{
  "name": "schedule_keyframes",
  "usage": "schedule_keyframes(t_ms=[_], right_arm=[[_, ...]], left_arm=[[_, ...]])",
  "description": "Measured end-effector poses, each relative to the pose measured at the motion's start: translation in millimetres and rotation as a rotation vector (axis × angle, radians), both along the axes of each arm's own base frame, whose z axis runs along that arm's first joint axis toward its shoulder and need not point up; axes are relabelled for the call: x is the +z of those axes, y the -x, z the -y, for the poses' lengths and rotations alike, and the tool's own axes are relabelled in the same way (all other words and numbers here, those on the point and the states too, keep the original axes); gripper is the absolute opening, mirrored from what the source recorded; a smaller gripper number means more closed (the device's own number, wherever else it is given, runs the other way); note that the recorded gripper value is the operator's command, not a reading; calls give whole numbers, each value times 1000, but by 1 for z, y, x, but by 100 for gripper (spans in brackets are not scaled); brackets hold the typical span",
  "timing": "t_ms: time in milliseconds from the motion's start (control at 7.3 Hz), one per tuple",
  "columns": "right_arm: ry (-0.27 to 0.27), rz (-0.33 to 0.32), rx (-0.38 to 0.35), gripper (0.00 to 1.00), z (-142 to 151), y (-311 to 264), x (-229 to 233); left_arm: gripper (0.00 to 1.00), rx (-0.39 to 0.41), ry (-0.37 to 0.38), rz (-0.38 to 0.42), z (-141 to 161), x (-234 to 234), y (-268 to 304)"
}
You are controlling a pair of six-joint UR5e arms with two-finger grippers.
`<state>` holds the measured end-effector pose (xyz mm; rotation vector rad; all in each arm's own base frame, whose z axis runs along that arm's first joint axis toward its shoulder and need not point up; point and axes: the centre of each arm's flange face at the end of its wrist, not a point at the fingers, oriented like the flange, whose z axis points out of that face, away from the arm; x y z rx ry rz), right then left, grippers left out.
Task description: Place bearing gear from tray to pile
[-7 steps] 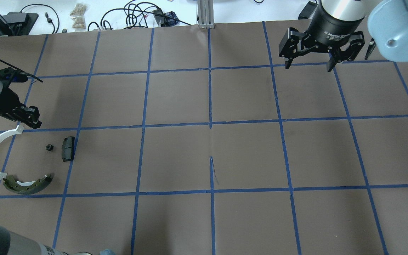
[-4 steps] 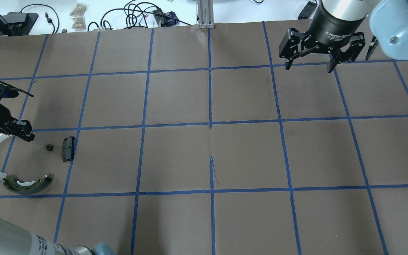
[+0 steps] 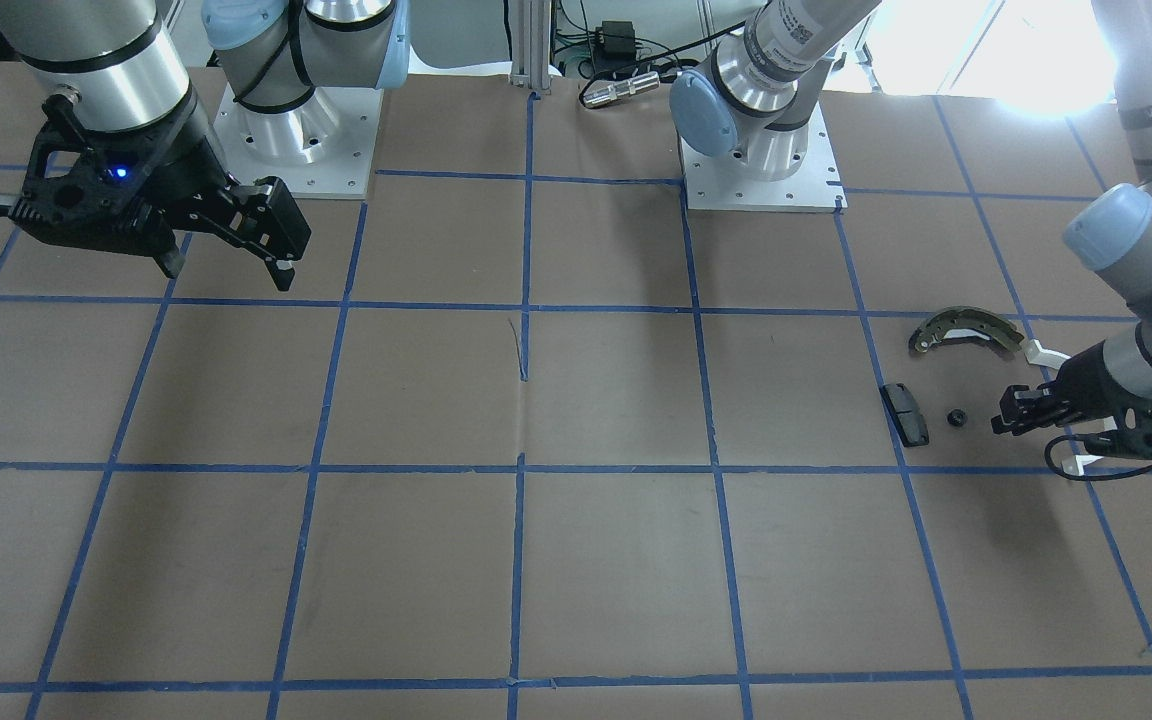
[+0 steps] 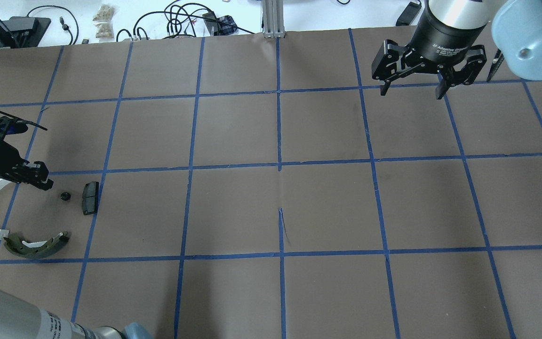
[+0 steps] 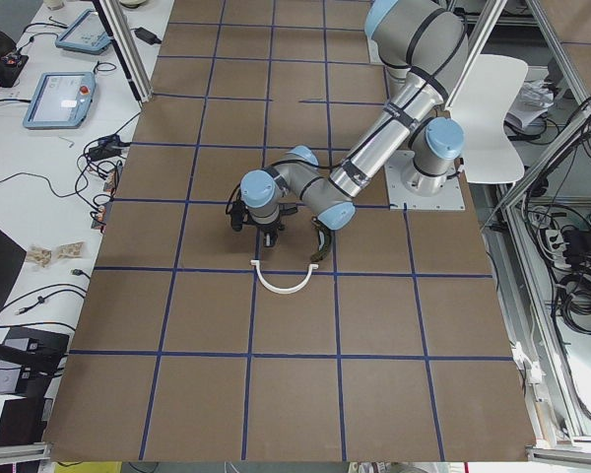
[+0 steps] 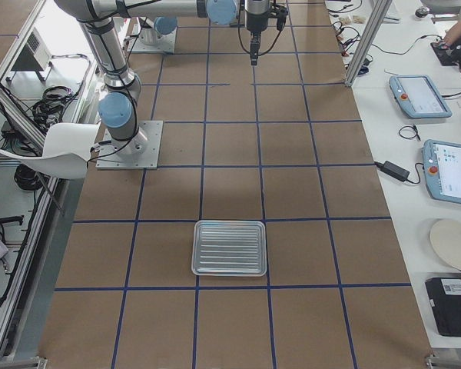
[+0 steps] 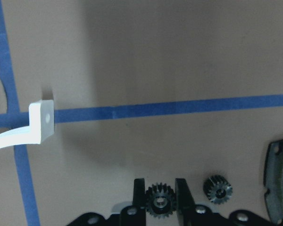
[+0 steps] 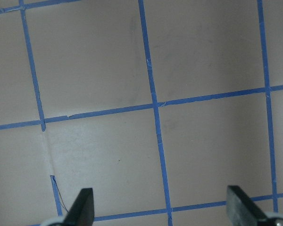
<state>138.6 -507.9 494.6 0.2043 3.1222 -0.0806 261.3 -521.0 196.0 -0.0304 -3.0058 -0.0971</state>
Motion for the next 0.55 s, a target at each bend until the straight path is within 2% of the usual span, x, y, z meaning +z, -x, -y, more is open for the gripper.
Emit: schedule_keyframes(t_ms=[137,274,411,548], right_arm=[[1,0,0,100,0,0,0],[1,1,1,100,0,-1,0],[2,1,2,100,0,-1,0],[2,1,2,100,0,-1,0]], left_arm=[[0,2,-1,-5,-1,-1,2],[26,3,-6,-11,-5,-4,6],[99,2,-9,-13,-9,-6,9],[100,0,-6,-12,-10,-6,9]])
